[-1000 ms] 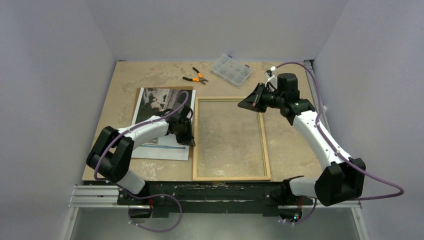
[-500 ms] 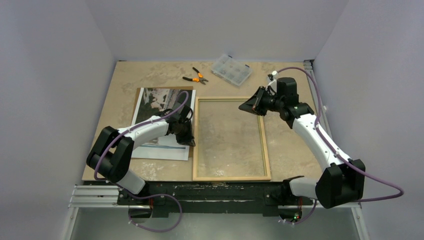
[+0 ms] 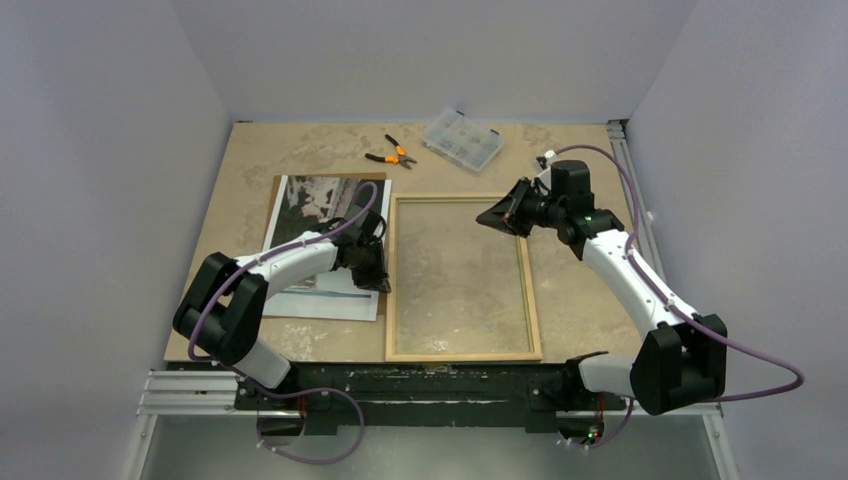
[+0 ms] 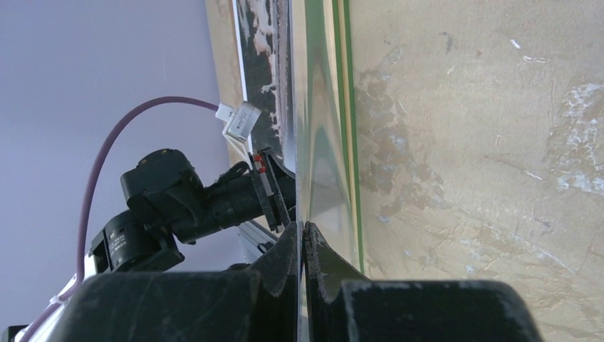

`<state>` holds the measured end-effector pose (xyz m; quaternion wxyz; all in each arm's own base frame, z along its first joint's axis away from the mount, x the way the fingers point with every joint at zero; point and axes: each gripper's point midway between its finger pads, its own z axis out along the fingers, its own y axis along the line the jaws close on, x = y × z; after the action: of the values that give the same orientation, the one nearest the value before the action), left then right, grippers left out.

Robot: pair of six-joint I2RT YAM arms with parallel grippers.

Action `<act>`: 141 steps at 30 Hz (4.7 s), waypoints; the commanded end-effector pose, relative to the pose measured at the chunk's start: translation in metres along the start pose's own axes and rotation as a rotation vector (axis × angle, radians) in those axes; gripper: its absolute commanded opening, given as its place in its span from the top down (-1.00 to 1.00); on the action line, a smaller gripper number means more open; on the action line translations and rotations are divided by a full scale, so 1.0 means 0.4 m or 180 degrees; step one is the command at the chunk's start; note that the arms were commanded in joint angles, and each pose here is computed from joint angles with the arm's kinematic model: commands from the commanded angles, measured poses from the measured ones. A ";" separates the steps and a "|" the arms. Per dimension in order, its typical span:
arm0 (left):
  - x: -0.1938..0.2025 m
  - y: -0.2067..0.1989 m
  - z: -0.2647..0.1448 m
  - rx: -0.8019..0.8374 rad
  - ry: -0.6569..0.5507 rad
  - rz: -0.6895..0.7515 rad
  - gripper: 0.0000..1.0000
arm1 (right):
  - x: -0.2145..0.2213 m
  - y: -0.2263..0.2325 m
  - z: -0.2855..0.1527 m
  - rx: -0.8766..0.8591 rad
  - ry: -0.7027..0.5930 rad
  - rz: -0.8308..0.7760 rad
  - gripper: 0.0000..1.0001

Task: Put the photo into the frame
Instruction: Place the photo frame item in the photo frame.

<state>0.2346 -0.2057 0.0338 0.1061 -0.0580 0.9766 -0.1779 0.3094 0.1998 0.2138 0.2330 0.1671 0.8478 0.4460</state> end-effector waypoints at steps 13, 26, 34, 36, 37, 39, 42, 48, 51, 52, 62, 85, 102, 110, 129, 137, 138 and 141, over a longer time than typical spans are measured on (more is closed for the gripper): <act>0.020 0.094 0.042 -0.0519 0.0028 0.0152 1.00 | -0.005 -0.003 -0.006 -0.0104 -0.0141 0.0270 1.00; 0.024 0.100 0.045 -0.0541 0.0043 0.0157 1.00 | 0.014 -0.041 -0.025 0.0021 -0.0243 0.0234 1.00; 0.023 0.102 0.043 -0.0550 0.0037 0.0156 1.00 | 0.011 -0.062 -0.020 0.0131 -0.0239 0.0158 1.00; 0.024 0.102 0.044 -0.0551 0.0041 0.0152 1.00 | 0.018 -0.066 -0.013 0.0100 -0.0192 0.0182 1.00; 0.023 0.100 0.044 -0.0544 0.0038 0.0155 1.00 | 0.020 -0.067 -0.010 0.0086 -0.0174 0.0185 1.00; 0.023 0.100 0.044 -0.0547 0.0042 0.0158 1.00 | 0.025 -0.070 -0.005 0.0071 -0.0140 0.0199 1.00; 0.025 0.101 0.046 -0.0550 0.0047 0.0159 1.00 | 0.029 -0.070 -0.004 0.0063 -0.0100 0.0163 1.00; 0.024 0.101 0.046 -0.0546 0.0048 0.0151 1.00 | 0.054 -0.081 -0.005 0.0059 0.0034 0.0164 1.00; 0.025 0.100 0.046 -0.0547 0.0049 0.0150 1.00 | 0.061 -0.093 -0.005 0.0092 0.0038 0.0186 1.00; 0.024 0.101 0.045 -0.0550 0.0045 0.0150 1.00 | 0.062 -0.093 -0.006 0.0098 0.0042 0.0185 1.00; 0.024 0.099 0.043 -0.0541 0.0037 0.0153 1.00 | 0.087 -0.132 -0.010 0.0220 0.0081 0.0185 1.00; 0.025 0.099 0.039 -0.0565 0.0028 0.0171 1.00 | 0.088 -0.147 -0.014 0.0300 0.0277 -0.0024 1.00; 0.022 0.092 0.041 -0.0547 0.0028 0.0174 1.00 | 0.112 -0.092 -0.019 0.0035 0.0570 0.0157 1.00; 0.024 0.094 0.043 -0.0558 0.0040 0.0173 1.00 | 0.115 -0.085 -0.029 0.0041 0.0567 0.0181 1.00; 0.028 0.097 0.042 -0.0578 0.0047 0.0182 1.00 | 0.031 0.049 -0.060 -0.0392 0.0141 -0.0002 1.00; 0.028 0.102 0.042 -0.0608 0.0048 0.0192 1.00 | 0.051 0.003 -0.040 -0.0278 0.0249 -0.0050 1.00; 0.028 0.103 0.043 -0.0612 0.0048 0.0190 1.00 | 0.054 -0.004 -0.039 -0.0264 0.0269 -0.0081 1.00; 0.029 0.103 0.043 -0.0611 0.0050 0.0195 1.00 | 0.066 -0.015 -0.034 -0.0267 0.0365 -0.0154 1.00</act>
<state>0.2342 -0.2057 0.0339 0.1091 -0.0539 0.9783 -0.1680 0.2807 0.1963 0.2061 0.1933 0.1504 0.8448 0.4757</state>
